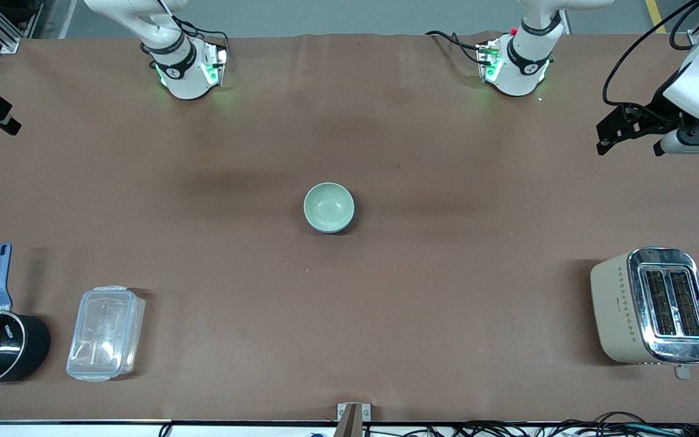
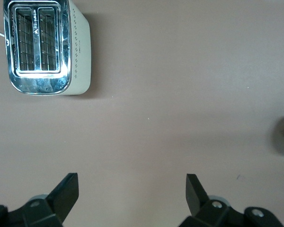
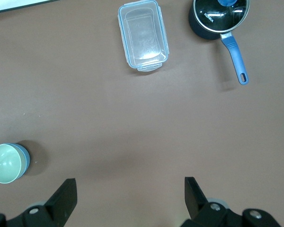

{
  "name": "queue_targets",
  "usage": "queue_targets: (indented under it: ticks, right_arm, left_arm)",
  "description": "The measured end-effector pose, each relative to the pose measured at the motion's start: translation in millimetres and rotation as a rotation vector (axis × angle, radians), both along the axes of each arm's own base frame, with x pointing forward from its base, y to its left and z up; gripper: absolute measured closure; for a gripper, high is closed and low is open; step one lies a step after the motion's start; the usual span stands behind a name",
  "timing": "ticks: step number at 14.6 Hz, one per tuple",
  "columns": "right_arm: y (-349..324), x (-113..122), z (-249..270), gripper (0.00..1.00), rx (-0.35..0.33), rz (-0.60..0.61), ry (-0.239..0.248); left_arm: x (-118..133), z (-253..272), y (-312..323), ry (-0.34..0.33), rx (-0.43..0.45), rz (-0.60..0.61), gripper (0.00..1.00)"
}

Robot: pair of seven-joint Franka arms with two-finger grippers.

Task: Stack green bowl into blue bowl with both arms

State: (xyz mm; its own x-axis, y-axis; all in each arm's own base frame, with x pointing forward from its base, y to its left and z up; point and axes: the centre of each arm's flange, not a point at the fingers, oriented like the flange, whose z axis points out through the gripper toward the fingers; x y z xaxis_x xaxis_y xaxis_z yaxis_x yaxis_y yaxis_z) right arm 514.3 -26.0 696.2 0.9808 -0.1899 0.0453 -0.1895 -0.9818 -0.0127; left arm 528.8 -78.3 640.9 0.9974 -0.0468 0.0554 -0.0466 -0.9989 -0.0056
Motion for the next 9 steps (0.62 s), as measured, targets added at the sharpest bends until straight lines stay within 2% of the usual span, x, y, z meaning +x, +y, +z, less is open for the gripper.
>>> queue_targets:
  ticks: [4,9]
  right_arm:
    - [2,24,-17,0.00,-0.006,0.024,0.030]
    - [17,25,-17,0.00,-0.006,0.054,0.044]
  left_arm:
    - [1,3,0,-0.006,-0.001,-0.001,0.00]
    - [2,3,0,-0.007,0.001,0.000,0.00]
